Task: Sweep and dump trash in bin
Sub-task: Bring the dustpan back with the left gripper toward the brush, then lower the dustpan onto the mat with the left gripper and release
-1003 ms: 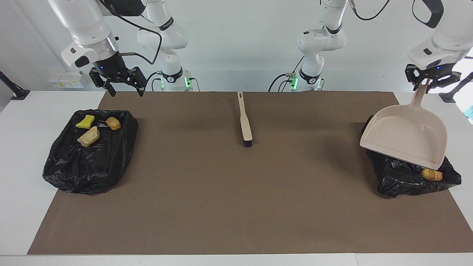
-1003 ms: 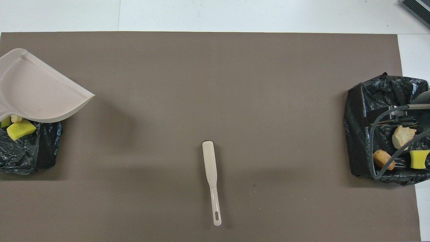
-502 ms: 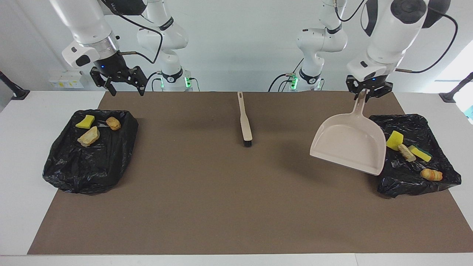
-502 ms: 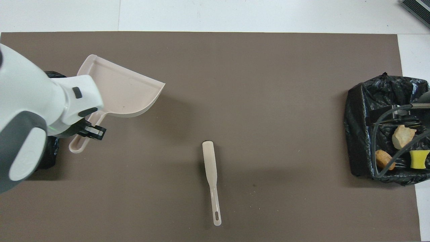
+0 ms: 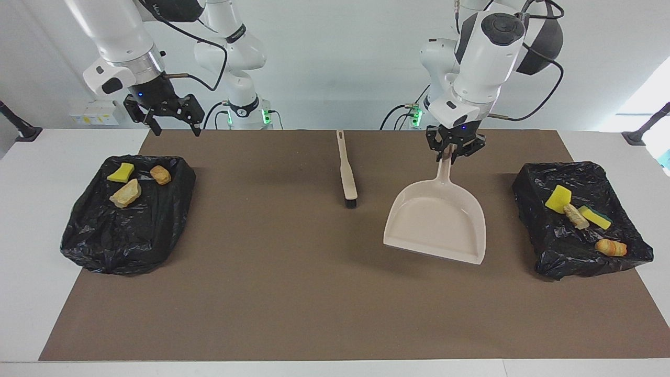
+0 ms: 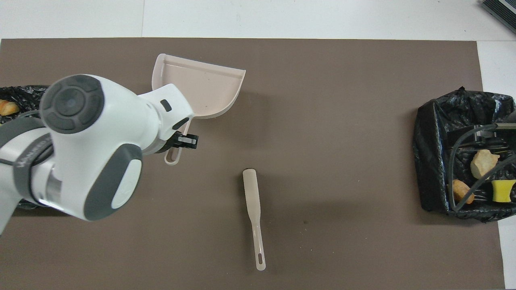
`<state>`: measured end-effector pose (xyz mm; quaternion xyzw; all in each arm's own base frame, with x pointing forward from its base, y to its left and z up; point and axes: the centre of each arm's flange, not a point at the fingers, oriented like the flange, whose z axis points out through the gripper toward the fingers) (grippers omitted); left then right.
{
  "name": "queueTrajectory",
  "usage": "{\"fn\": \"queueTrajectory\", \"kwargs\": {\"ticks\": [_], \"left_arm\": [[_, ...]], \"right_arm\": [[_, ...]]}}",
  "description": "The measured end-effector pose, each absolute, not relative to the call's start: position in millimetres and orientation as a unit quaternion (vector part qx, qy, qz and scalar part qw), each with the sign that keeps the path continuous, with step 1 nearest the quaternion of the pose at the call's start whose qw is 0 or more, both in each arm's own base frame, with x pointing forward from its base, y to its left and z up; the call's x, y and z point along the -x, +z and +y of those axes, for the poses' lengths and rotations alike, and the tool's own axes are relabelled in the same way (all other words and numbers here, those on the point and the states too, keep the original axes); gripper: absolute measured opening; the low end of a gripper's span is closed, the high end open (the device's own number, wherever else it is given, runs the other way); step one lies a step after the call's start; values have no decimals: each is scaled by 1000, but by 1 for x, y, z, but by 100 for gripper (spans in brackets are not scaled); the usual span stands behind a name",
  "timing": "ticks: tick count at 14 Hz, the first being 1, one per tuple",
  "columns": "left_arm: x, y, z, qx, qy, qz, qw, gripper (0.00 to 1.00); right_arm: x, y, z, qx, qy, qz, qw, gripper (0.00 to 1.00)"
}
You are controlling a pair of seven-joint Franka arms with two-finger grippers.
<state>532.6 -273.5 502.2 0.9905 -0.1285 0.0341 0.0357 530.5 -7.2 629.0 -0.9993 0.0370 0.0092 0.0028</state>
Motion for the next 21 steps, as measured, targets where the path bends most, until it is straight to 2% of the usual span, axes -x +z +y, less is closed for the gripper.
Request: {"fn": "queueTrajectory", "kwargs": {"ticks": [4,7,11,18,21], "left_arm": [[-534,430,-344,-993,46,-100,47,31],[-535,428,-353,-993,54,-94,56,31],[-515,407,-394,-990,55,-108,64,31],[-518,396,-396,-991,52,-103,67,31],[-520,379,-401,-993,51,-81,71,31]], "right_arm": [[-531,629,-7,999,9,38,3,100],[-531,629,-6,999,9,37,3,100],[-531,629,-6,999,9,37,3,100],[-531,629,-6,999,9,37,3,100],[-531,629,-6,999,9,37,3,100]]}}
